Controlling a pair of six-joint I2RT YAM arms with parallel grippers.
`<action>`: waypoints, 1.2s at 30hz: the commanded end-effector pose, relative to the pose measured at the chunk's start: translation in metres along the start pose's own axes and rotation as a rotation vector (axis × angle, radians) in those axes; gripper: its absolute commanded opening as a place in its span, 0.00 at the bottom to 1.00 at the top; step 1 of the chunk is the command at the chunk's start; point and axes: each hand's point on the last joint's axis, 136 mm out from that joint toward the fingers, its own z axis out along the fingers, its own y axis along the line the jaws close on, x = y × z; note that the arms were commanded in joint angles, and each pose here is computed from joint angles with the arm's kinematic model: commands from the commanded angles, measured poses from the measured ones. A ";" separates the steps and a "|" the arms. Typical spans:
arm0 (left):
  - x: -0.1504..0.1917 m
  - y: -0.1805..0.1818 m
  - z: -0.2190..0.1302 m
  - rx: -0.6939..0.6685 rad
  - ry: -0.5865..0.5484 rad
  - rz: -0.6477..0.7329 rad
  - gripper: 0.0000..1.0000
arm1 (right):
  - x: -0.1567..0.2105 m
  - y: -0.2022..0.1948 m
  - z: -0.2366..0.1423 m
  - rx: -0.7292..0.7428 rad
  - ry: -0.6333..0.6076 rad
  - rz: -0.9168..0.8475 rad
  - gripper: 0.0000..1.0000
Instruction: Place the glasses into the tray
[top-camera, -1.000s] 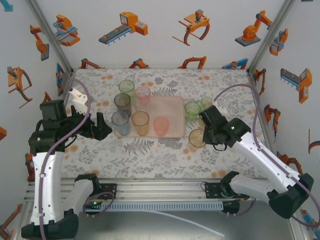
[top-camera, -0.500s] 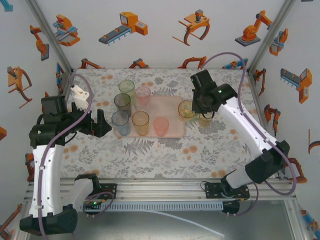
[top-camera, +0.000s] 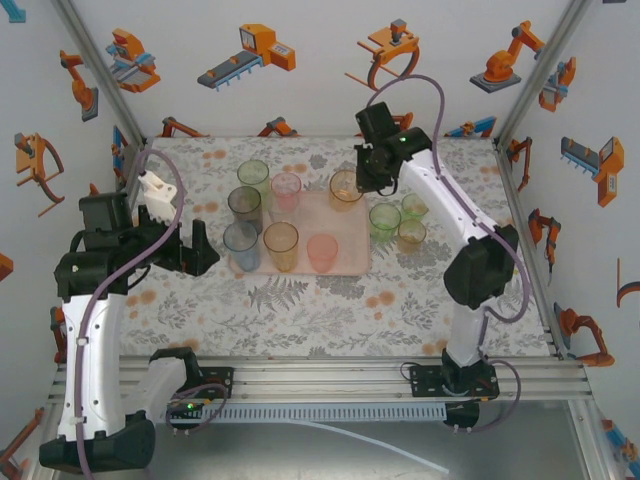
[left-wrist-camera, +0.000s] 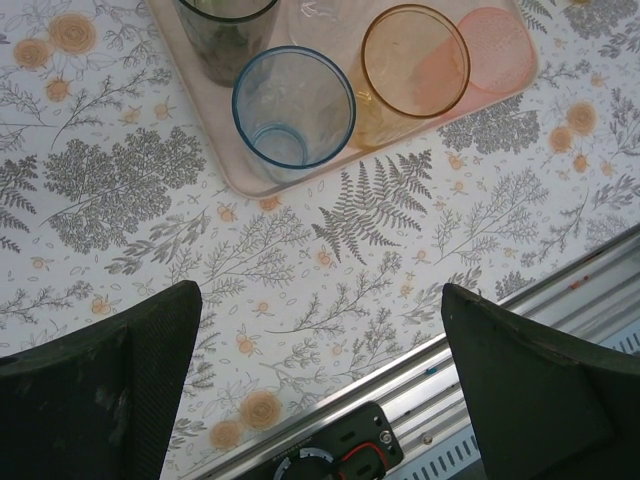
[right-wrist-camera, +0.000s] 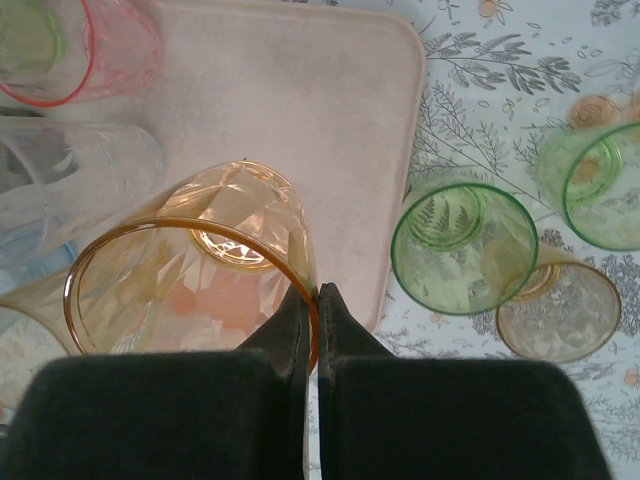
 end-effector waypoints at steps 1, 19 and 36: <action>0.002 -0.006 -0.003 0.017 -0.008 -0.001 0.97 | -0.011 0.008 0.005 -0.033 -0.015 -0.060 0.00; 0.006 -0.005 -0.002 0.006 -0.013 -0.024 0.97 | -0.003 0.028 0.048 -0.020 0.014 -0.190 0.00; 0.009 -0.007 -0.003 0.012 -0.026 -0.033 0.97 | 0.014 0.043 0.086 -0.023 0.061 -0.217 0.00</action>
